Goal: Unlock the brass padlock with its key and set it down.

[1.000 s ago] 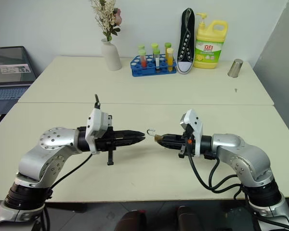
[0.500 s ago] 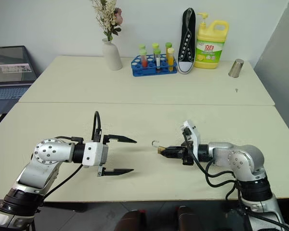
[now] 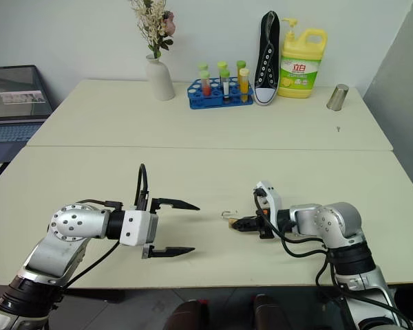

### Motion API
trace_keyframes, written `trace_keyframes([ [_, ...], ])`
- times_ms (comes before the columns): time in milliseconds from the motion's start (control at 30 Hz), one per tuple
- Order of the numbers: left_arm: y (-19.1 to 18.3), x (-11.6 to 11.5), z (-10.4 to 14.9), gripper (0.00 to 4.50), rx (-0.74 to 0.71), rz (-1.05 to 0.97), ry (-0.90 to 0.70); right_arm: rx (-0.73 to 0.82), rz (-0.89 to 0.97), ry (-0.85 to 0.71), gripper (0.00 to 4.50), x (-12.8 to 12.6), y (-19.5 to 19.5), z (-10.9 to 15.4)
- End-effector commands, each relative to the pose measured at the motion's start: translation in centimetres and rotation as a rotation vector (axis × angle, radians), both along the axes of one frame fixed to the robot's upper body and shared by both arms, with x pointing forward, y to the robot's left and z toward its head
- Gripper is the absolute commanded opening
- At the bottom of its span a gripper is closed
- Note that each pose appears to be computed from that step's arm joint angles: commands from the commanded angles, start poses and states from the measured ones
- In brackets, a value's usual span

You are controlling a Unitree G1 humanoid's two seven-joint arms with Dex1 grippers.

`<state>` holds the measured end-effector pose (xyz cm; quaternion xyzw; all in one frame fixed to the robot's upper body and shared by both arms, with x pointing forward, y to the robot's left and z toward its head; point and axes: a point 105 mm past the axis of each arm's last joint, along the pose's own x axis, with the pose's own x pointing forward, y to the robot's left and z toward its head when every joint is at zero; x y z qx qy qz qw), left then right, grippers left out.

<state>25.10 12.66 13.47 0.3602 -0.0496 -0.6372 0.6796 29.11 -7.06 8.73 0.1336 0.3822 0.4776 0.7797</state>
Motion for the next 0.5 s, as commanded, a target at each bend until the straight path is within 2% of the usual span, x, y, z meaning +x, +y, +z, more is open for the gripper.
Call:
trace_keyframes([
  [33,-0.8,-0.3,0.5,4.50,-0.019,-0.019,-0.016,-0.034,-0.022,-0.028,1.16,0.5,-0.7,0.3],
  [200,-1.1,-0.3,0.4,4.50,-0.026,-0.020,0.018,-0.063,-0.031,-0.061,3.01,0.2,-2.4,0.7],
  [300,-1.1,0.2,0.4,4.50,-0.045,0.023,0.062,-0.132,-0.001,-0.178,4.00,-0.7,-3.6,1.1],
  [367,-0.8,0.9,0.5,4.50,-0.068,0.082,0.084,-0.160,0.035,-0.279,4.48,-1.3,-3.8,1.7],
  [500,0.3,1.7,-0.3,4.50,-0.045,0.198,0.195,-0.204,0.108,-0.436,4.48,-2.8,-4.1,2.5],
])
